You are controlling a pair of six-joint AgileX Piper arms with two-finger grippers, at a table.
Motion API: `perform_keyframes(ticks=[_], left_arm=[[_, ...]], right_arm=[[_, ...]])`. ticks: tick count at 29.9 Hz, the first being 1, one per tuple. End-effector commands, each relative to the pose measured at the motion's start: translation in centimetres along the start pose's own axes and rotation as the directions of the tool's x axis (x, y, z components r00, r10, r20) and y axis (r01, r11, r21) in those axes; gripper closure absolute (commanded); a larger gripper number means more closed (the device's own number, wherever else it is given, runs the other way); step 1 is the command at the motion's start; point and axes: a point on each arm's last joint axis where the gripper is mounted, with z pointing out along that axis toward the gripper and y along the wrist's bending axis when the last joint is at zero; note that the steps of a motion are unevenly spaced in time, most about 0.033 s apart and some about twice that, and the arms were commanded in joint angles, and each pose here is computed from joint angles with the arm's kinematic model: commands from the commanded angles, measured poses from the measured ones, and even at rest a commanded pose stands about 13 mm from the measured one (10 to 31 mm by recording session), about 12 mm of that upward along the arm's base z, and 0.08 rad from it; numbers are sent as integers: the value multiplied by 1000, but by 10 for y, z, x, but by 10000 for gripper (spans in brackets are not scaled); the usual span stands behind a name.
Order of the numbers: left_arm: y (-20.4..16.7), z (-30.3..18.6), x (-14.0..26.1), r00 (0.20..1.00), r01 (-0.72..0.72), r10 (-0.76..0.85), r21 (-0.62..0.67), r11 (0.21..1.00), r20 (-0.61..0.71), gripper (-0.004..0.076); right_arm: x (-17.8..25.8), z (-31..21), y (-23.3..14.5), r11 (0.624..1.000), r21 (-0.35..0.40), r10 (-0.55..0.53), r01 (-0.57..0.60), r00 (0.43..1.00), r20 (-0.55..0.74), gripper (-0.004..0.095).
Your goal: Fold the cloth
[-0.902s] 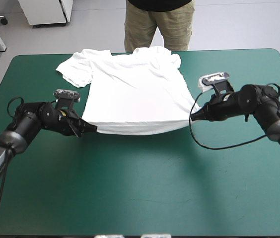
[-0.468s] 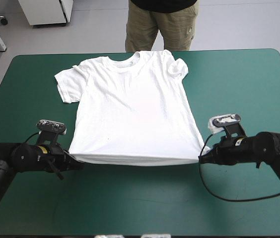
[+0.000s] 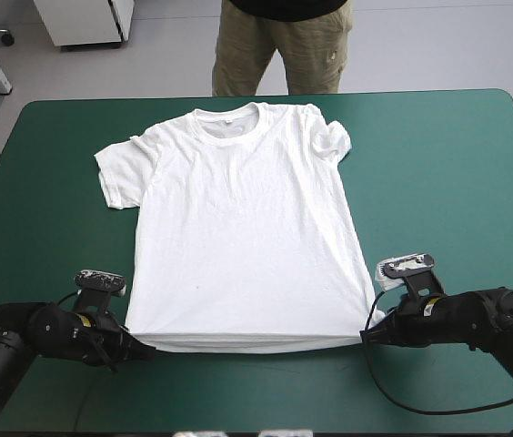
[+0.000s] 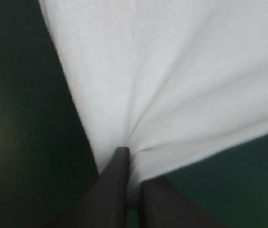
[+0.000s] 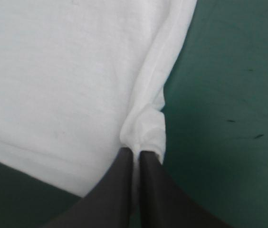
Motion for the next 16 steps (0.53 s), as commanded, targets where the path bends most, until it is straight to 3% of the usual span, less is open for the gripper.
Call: perform_keyframes(ticks=[1,4,9,11,13,16], left_arm=[[-4,-6,-6,998,-15,14,24,1000,54,729],[-4,-6,-6,996,-76,75,27,997,57,645],[-11,-6,-7,995,-63,56,96,993,79,314],[-14,-7,-9,996,-39,28,135,990,88,237],[-19,-12,-10,996,-23,6,182,983,94,230],[-26,-35,-21,983,-51,12,210,976,182,251]], right_arm=[[-8,-7,1,1000,8,-5,5,998,69,919],[-8,-7,1,1000,5,-2,2,998,70,884],[-9,-8,2,1000,-1,5,-5,997,74,637],[-10,-11,3,1000,-8,8,-8,997,72,553],[-15,-23,7,1000,-18,-3,5,997,79,503],[-31,-63,14,998,4,-66,66,980,187,507]])
